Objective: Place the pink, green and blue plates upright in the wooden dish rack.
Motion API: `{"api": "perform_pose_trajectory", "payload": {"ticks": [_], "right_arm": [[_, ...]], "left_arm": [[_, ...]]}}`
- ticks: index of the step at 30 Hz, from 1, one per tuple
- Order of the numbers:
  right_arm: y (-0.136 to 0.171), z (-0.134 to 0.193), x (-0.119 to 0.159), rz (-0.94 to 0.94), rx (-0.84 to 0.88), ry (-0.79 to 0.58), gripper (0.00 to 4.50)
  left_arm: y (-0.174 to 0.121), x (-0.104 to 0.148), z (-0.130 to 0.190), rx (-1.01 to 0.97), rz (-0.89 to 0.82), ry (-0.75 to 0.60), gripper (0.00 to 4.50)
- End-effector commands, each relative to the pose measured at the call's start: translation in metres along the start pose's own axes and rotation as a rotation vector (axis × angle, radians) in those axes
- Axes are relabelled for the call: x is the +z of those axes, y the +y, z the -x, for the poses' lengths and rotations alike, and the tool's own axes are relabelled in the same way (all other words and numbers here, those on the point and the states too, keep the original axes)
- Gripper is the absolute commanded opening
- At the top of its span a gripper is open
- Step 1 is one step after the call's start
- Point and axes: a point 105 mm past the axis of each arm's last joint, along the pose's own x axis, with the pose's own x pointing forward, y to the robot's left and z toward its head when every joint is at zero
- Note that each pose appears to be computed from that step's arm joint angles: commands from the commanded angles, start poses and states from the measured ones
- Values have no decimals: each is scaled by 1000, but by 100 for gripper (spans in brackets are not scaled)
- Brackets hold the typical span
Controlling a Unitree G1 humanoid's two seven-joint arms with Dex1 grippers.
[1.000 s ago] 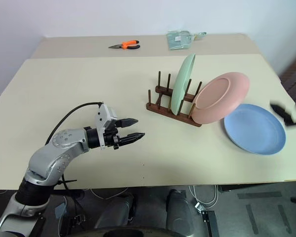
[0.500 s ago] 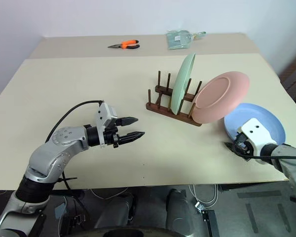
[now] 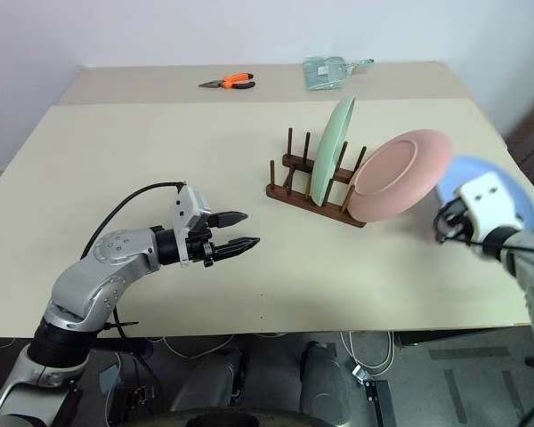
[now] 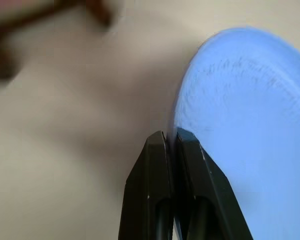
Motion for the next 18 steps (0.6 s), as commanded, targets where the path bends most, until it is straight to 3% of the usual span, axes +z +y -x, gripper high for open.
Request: {"api": "perform_pose_trajectory", "payload": {"ticks": [1, 4, 7, 10, 14, 18], "right_arm": [[-62, 20, 62, 3, -282, -207, 6], [-66, 41, 143, -192, -237, -545, 6], [-31, 62, 200, -343, 39, -771, 6], [10, 82, 257, -708, 389, -983, 6], [51, 89, 290, -1059, 658, -994, 6], [101, 68, 294, -1410, 805, -766, 6]], "left_arm": [[0, 8, 3, 0, -32, -26, 305], [8, 10, 4, 38, -43, -42, 305], [22, 12, 9, 102, -44, -65, 305], [35, 11, 14, 158, -45, -69, 305], [39, 5, 16, 176, -49, -55, 305], [37, 1, 15, 178, -45, -51, 305]]}}
